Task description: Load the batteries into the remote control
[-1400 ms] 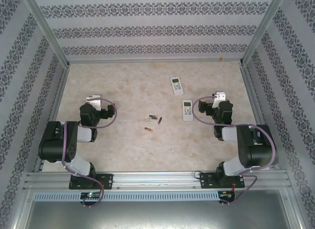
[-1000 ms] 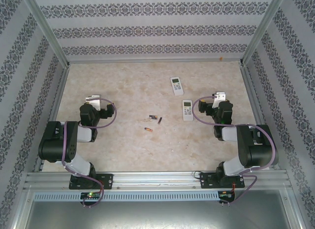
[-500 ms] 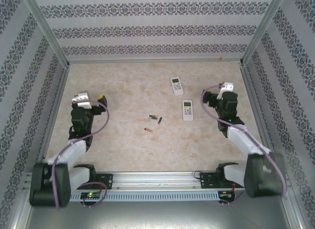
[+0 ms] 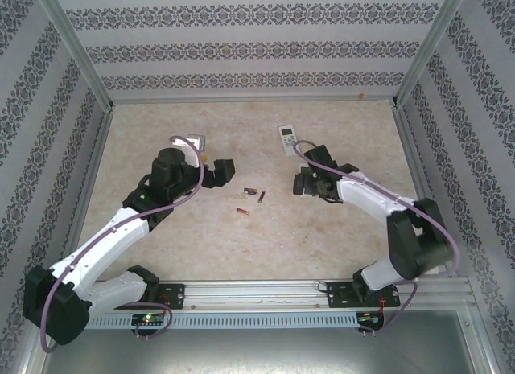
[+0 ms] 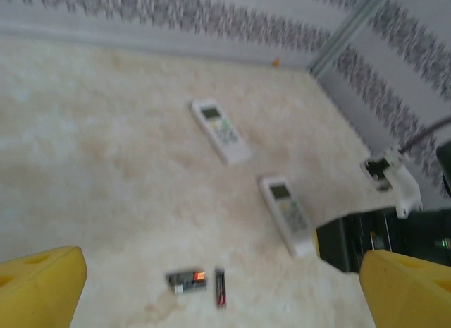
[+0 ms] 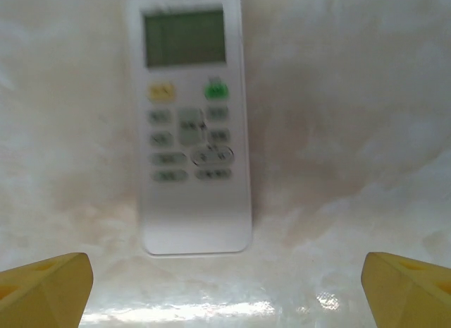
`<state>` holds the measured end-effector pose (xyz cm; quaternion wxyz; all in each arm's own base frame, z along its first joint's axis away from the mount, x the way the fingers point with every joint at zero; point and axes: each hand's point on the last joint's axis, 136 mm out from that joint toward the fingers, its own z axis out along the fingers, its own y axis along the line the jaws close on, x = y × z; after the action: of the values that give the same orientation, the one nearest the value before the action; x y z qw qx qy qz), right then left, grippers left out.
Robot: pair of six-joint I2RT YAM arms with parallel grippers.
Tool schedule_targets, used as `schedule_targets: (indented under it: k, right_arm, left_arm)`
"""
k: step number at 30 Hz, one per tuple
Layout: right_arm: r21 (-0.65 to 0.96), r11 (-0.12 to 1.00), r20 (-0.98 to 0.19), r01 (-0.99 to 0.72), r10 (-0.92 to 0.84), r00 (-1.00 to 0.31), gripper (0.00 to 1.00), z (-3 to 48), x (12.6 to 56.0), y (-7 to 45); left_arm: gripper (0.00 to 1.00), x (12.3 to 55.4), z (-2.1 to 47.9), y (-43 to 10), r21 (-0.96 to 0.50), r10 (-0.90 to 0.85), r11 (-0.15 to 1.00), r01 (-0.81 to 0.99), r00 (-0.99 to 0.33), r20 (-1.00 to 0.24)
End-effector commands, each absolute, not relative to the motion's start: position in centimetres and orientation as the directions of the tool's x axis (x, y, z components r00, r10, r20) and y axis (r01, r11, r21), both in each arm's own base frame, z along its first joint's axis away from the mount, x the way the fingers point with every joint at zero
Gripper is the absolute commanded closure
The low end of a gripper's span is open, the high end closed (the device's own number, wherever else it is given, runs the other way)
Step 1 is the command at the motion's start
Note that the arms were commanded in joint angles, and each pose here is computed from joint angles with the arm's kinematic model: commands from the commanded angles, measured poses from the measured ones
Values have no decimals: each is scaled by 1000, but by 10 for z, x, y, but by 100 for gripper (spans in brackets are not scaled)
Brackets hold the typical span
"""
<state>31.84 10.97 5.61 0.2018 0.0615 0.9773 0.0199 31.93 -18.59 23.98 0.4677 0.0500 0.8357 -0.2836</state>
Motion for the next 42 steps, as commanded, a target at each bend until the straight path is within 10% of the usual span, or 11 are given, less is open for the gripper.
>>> schedule_targets:
  k: [1,16,24,42]
  right_arm:
    - [12,995,-367,103,100,-925,2,47,327,115]
    - [134,991,-397,19,71,-915,53,53,350,150]
    - [504,792,-523,-344,-38,-852,54,149,285,258]
    - [516,659,-597,-548,-183,-781,54,190,257,325]
  left_arm:
    - [0,307,226,-190,-444,-143,828,343,-636,-758]
    - [0,325,201,-204,-673,-311,727,136,-809,-499]
    - [3,345,218,-245,-803,-297,573,163,-872,-389]
    - [78,337,192,-259,-874,-303,485,15,-935,-184]
